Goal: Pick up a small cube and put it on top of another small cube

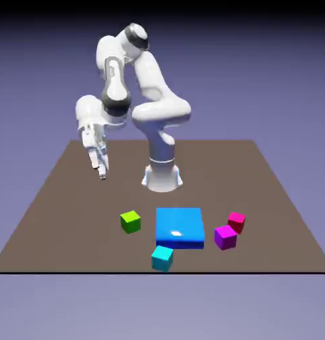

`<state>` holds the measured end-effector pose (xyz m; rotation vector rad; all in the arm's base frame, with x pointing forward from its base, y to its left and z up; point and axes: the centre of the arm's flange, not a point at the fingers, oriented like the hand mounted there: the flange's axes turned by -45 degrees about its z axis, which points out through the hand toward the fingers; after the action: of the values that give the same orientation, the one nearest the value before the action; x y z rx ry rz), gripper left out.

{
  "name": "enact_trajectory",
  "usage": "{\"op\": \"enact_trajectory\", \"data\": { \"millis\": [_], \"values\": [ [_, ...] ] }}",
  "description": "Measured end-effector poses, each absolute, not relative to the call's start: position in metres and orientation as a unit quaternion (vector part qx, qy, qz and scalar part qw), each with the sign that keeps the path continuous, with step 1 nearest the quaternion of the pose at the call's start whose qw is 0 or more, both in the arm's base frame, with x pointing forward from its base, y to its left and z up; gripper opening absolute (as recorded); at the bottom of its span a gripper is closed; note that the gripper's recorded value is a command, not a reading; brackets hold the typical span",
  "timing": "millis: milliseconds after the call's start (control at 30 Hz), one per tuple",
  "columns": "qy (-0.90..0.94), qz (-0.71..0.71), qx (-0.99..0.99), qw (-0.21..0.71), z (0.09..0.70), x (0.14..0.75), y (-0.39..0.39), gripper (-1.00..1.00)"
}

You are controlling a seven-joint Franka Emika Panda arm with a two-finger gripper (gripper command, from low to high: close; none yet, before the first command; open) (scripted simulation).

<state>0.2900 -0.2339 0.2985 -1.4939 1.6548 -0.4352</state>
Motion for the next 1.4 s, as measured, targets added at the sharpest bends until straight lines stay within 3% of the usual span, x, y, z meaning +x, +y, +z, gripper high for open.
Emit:
{"op": "enact_trajectory", "data": {
  "millis": [600, 900, 933, 1400],
  "values": [
    [0.834, 0.137, -0.238, 0.479, 0.125, 0.213, -0.186, 0.0],
    [0.833, 0.135, -0.238, 0.48, 0.085, 0.246, -0.167, 0.0],
    [0.834, 0.137, -0.238, 0.479, 0.08, 0.25, -0.163, -1.0],
    [0.837, 0.166, -0.251, 0.457, 0.132, 0.225, -0.175, -1.0]
  ]
}}
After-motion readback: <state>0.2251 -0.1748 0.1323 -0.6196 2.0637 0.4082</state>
